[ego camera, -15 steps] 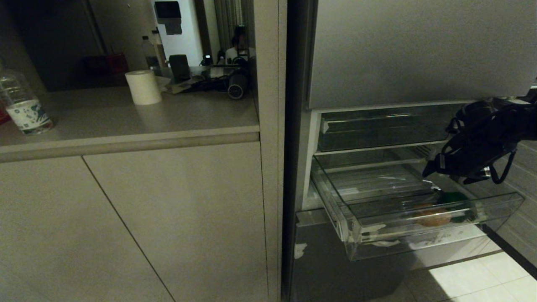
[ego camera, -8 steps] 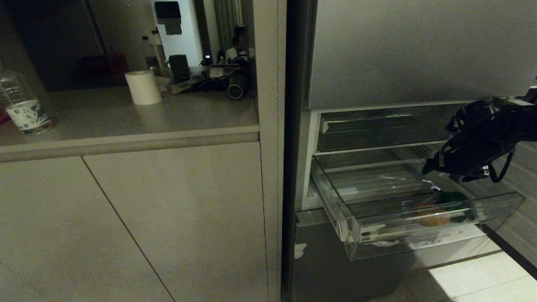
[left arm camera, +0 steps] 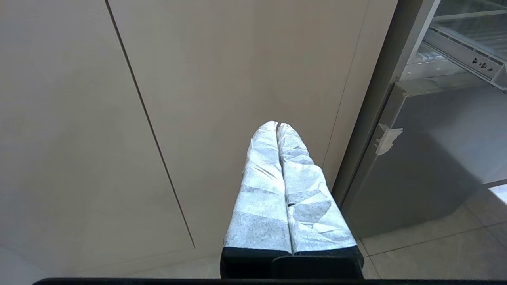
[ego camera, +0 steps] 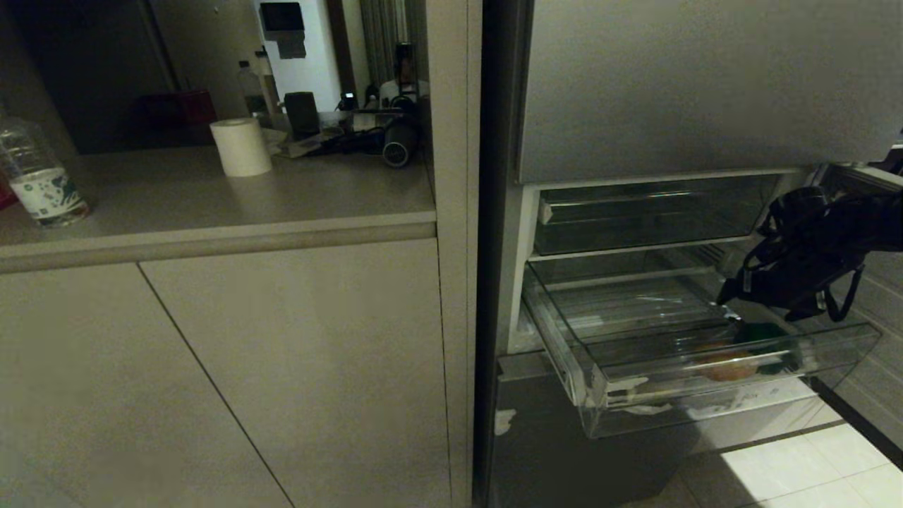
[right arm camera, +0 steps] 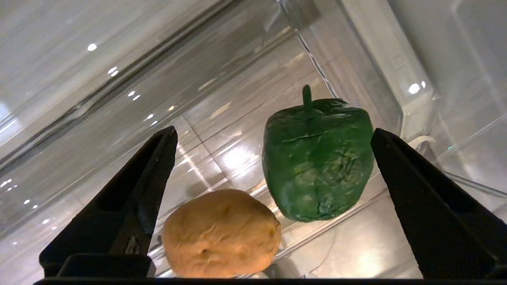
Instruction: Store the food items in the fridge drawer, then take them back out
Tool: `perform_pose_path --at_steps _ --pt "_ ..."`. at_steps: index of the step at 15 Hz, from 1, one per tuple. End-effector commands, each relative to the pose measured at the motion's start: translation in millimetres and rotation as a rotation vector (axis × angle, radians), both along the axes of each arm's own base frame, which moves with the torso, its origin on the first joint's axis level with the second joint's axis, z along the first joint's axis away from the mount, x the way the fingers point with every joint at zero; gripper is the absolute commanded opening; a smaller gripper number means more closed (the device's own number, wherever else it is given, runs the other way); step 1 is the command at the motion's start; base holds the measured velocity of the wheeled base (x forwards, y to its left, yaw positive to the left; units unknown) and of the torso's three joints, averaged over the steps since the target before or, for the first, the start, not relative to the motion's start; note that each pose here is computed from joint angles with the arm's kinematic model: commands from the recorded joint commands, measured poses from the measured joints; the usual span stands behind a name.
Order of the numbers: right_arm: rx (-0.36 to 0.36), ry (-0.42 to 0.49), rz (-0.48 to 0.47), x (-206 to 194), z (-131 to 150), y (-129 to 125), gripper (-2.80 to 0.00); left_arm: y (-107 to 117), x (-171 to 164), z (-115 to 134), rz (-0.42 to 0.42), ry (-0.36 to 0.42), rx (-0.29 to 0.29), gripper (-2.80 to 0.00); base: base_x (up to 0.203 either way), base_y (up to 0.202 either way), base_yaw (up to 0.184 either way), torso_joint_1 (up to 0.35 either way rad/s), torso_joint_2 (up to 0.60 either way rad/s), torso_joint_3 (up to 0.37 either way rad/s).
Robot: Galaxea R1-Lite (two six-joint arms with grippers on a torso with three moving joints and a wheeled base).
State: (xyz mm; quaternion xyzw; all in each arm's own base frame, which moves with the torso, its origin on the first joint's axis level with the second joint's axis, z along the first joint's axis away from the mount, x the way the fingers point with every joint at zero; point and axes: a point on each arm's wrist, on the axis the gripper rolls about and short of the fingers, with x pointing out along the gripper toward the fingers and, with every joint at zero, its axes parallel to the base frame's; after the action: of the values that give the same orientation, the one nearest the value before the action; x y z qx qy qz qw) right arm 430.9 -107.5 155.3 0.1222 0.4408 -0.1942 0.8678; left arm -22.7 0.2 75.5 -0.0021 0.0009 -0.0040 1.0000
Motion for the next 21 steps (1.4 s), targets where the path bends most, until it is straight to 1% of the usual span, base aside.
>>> perform_pose_path --at_steps 1,3,6,11,13,17,21 --pt "0.012 0.019 -0.017 2 -8 -2 0.0 0 0 0 0.0 0.001 0.0 -2.8 0.0 0.0 0.0 0.0 0.0 0.0" --pt "0.021 0.029 -0.029 3 -13 -3 0.0 0 0 0 0.0 0.001 0.0 -2.8 0.0 0.0 0.0 0.0 0.0 0.0" --pt "0.01 0.045 -0.064 4 -19 -6 0.0 0 0 0 0.0 0.001 0.0 -2.8 0.0 0.0 0.0 0.0 0.0 0.0" --pt "-0.019 0.055 -0.086 3 -20 -13 0.0 0 0 0 0.0 0.001 0.0 -2.8 0.0 0.0 0.0 0.0 0.0 0.0" --pt "-0.044 0.063 -0.1 3 -20 -13 0.0 0 0 0 0.0 0.001 0.0 -2.8 0.0 0.0 0.0 0.0 0.0 0.0" --pt "-0.042 0.1 -0.097 0 -24 -12 0.0 0 0 0 0.0 0.001 0.0 -2.8 0.0 0.0 0.0 0.0 0.0 0.0" --pt "-0.055 0.128 -0.088 0 -29 -14 0.0 0 0 0 0.0 0.001 0.0 -2.8 0.0 0.0 0.0 0.0 0.0 0.0"
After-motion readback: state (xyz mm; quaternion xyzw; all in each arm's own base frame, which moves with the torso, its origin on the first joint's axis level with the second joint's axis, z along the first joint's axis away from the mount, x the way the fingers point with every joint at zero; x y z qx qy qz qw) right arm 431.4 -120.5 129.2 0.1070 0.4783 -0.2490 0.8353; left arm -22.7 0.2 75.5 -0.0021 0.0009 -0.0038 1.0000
